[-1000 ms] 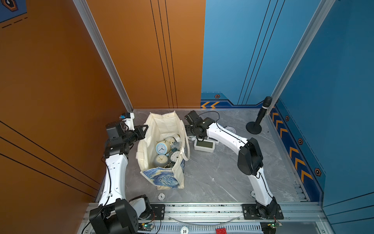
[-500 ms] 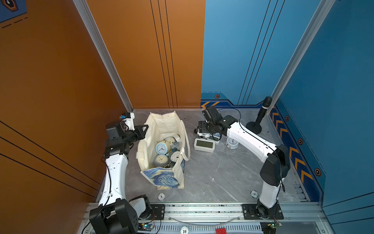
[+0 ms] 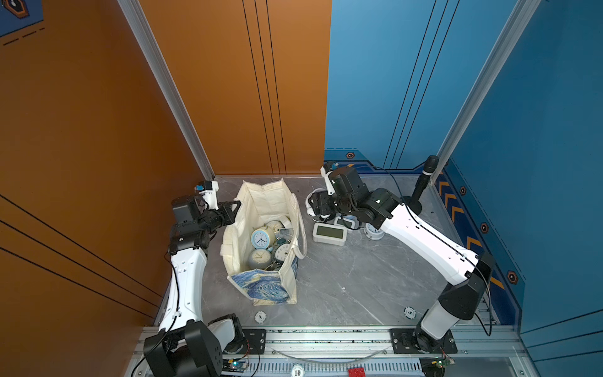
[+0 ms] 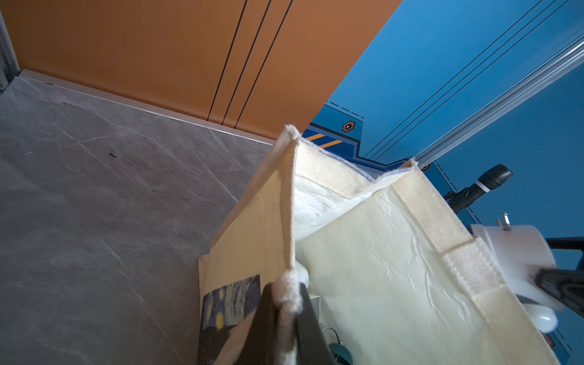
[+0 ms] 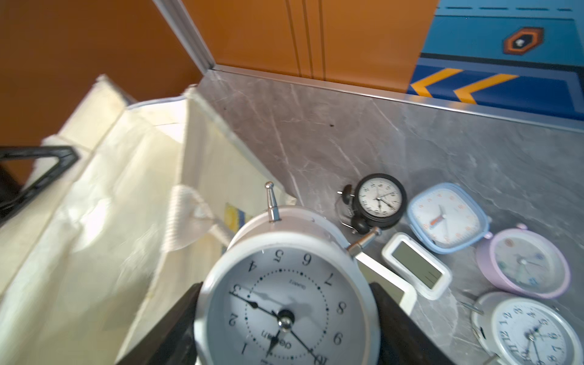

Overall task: Put the alarm clock into the canvas bag
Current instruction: Pick up the alarm from the center of the board, then place the alarm at the canvas bag.

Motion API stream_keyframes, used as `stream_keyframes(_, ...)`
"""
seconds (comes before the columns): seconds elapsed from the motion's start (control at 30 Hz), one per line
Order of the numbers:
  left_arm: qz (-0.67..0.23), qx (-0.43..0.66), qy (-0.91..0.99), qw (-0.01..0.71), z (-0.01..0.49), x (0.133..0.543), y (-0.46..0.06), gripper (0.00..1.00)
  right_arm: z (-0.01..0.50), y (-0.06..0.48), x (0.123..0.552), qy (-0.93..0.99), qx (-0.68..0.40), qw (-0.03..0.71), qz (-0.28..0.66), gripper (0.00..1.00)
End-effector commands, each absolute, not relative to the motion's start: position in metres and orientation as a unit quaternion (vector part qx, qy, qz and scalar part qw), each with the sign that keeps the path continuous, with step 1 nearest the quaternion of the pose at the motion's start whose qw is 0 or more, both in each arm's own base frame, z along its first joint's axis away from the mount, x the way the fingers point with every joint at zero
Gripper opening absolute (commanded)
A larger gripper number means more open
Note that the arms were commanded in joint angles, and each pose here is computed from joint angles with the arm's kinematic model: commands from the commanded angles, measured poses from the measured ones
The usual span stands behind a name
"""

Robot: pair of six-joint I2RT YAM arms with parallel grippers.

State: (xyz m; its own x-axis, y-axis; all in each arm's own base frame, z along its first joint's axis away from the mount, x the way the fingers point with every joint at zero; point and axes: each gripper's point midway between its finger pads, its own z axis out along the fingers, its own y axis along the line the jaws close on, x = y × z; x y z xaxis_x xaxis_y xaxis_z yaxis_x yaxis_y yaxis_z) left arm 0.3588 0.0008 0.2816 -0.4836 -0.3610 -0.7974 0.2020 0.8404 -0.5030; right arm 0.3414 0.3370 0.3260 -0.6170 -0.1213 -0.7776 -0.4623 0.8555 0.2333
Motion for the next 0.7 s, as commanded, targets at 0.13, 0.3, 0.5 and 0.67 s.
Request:
stream_keyframes(0.13,-0.283,-0.011,0.797,0.533,0.298,0.356,-0.008,0.0,0.415,0.374,0.302,0.791,-0.236,0.493,0.274,0.66)
stream_keyframes(0.3,-0.287,-0.008,0.795,0.534,0.3,0.355,-0.01,0.0,0.424,0.401,0.285,0.772,-0.265,0.496,0.296,0.66)
stream_keyframes(0.5,-0.287,-0.005,0.793,0.537,0.302,0.354,-0.01,0.0,0.414,0.436,0.275,0.769,-0.294,0.473,0.313,0.66)
stream_keyframes(0.67,-0.286,-0.001,0.791,0.541,0.304,0.353,-0.011,0.0,0.388,0.467,0.276,0.78,-0.314,0.441,0.315,0.66)
